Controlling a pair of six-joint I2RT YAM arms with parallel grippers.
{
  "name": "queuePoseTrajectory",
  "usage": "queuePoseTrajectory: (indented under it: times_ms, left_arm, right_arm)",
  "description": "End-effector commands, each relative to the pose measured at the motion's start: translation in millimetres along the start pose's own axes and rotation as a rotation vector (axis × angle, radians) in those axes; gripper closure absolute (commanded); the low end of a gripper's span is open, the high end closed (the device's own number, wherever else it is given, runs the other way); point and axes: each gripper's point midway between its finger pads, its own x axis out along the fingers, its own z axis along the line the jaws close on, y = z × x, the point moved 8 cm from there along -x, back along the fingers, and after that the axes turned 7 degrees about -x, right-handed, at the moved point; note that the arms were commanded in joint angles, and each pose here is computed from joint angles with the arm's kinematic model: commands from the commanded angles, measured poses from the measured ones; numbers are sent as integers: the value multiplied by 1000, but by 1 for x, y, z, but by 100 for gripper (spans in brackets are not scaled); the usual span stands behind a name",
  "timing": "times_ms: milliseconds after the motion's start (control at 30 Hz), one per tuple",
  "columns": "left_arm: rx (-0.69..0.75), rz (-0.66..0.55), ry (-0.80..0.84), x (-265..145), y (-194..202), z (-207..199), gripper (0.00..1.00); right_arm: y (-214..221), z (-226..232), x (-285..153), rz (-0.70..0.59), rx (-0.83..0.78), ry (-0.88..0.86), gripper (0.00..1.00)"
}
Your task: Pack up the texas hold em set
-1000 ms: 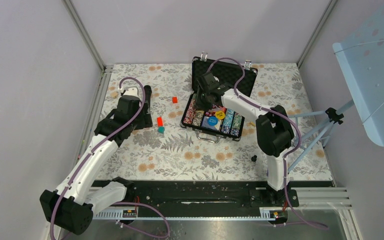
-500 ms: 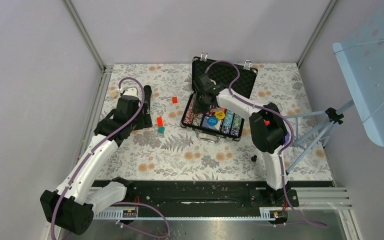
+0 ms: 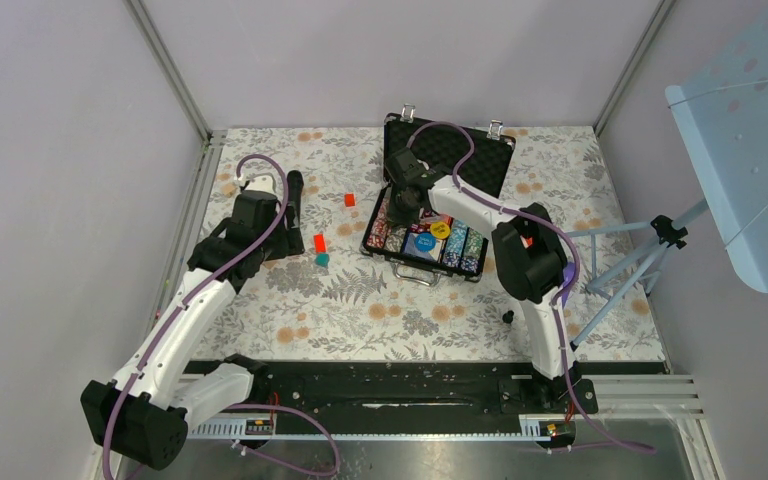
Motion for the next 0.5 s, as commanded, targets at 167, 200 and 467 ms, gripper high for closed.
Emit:
queuePoseTrajectory:
  times_ms: [167, 200, 467]
  left_arm:
    - [-4, -52, 37, -4, -8, -1, 33]
    - [-5, -52, 35, -4, -8, -1, 33]
    - [-6, -54, 29, -4, -7, 0, 33]
  right_arm:
    - [-11, 10, -20, -53, -39, -15, 98]
    - [-13, 11, -24, -62, -39, -20, 100]
    - [-24, 14, -56, -136, -58, -39, 100]
